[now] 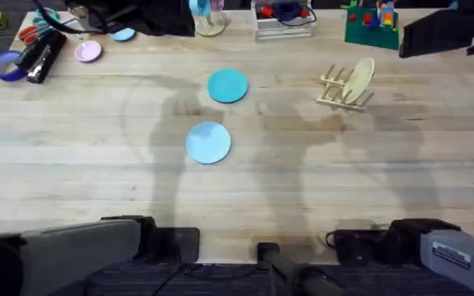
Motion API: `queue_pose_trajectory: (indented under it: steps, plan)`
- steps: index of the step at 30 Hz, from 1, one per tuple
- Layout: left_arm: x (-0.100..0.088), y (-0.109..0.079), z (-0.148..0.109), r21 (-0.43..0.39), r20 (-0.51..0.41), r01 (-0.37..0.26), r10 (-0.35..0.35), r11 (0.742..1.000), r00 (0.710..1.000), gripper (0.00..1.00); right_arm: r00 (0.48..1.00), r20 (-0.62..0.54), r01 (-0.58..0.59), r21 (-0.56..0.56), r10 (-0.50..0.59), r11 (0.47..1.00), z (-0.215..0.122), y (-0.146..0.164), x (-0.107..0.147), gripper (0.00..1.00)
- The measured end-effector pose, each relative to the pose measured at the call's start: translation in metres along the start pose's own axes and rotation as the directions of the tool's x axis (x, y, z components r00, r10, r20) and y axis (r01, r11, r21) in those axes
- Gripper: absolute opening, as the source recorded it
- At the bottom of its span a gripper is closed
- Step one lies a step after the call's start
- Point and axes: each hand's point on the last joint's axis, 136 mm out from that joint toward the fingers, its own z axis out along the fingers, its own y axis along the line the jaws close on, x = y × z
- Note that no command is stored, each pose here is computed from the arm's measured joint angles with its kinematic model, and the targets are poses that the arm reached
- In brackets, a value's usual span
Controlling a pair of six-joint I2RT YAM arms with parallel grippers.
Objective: Pick up the plates from the table one by one and place each into a slot on the dish rack.
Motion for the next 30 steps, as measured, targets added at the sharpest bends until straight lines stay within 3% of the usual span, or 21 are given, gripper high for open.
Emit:
queue_pose_trajectory:
  steps: [14, 30]
  plan:
    - [-0.013, 0.028, 0.02, 0.138, -0.041, 0.092, -0.088, 0.986, 0.995, 0.043, 1.0, 0.0, 0.0, 0.0, 0.0, 1.0, 0.0, 0.0, 0.0, 0.994]
    - [-0.007, 0.077, 0.102, 0.236, -0.224, 0.194, -0.141, 0.952, 0.964, 0.043, 1.0, 0.0, 0.0, 0.0, 0.0, 1.0, 0.0, 0.0, 0.0, 0.995]
